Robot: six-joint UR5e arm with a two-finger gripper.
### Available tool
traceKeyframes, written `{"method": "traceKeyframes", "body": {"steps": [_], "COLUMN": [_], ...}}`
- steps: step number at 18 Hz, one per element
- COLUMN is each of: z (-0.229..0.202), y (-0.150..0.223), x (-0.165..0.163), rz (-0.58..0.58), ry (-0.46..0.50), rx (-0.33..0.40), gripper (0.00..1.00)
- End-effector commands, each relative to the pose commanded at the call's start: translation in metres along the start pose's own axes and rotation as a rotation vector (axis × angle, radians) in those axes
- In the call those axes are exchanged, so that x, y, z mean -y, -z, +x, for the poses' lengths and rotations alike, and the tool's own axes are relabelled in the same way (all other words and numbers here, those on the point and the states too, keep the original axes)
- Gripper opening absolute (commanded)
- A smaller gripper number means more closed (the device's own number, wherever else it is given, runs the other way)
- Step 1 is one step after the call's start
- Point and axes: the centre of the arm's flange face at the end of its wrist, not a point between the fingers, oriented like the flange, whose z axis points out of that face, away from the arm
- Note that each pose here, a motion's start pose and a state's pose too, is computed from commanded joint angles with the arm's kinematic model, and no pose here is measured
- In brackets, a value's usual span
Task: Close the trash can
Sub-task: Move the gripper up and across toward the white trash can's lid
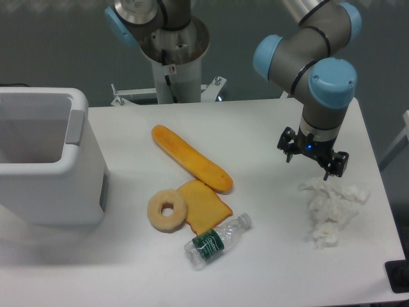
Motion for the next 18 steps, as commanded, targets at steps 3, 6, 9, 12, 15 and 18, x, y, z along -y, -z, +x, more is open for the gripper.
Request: {"method": "traceKeyframes", "body": {"steps": [3,6,9,12,15,18], "z": [0.001,0.004,0.016,0.05,0.077,0.104], "y": [0.001,0.007,0.023,0.04,0.053,0.062], "x": [0.002,0.005,0.007,0.014,0.03,0.045], "rz": [0.005,0.015,0.009,-0.003,-0.017,0.009], "ry": [-0.001,0.0,-0.006,-0.03,-0.056,-0.005], "rx": [-0.001,0.001,0.018,0.002,0.008,0.01], "gripper": [1.0,1.0,1.0,1.0,1.0,1.0]}}
